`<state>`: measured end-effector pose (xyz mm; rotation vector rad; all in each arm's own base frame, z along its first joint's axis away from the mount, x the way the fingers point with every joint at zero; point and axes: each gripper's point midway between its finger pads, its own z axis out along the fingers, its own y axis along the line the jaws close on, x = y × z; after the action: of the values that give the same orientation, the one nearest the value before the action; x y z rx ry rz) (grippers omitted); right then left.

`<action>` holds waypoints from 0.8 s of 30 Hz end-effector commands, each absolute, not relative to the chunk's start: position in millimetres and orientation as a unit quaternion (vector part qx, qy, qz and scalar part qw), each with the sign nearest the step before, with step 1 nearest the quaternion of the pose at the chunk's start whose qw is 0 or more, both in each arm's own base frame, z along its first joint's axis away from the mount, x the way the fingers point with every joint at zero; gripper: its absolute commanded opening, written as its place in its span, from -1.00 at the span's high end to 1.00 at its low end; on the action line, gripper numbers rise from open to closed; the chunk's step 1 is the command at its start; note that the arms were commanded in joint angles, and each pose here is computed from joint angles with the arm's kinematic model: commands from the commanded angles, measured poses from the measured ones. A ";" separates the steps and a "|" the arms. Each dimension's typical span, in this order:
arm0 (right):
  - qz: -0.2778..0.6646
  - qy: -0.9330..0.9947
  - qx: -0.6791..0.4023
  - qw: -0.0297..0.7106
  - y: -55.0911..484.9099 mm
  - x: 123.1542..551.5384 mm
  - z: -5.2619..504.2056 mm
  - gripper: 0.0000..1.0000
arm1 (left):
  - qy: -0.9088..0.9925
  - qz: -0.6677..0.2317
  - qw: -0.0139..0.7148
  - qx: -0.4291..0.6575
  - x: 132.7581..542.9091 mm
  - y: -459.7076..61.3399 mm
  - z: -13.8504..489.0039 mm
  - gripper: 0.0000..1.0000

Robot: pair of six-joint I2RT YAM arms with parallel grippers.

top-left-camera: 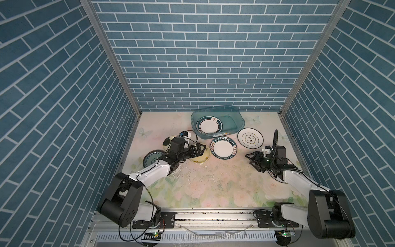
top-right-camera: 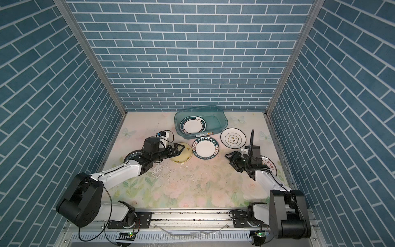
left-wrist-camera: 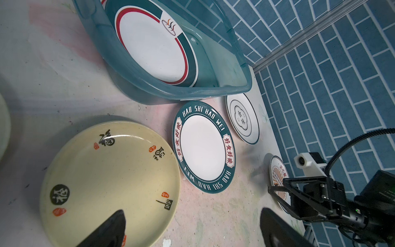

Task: Place the plates into the plastic bin on the countertop
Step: Pick up the plate from the center of the table.

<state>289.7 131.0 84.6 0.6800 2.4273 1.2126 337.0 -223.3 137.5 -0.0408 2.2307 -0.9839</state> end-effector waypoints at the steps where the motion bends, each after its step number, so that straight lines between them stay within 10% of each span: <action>1: 0.455 0.836 0.226 0.209 144.1 318.9 103.2 -0.21 | 0.854 -0.391 0.343 -0.011 334.4 -227.4 136.0 -0.99; 24: 0.450 0.853 0.196 0.176 207.6 369.1 38.9 0.23 | 0.858 -0.384 0.341 -0.013 333.9 -225.4 135.8 -0.99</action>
<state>357.5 205.2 37.2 0.5410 2.4484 1.2821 336.7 -225.7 140.2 -0.0408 2.2188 -1.0092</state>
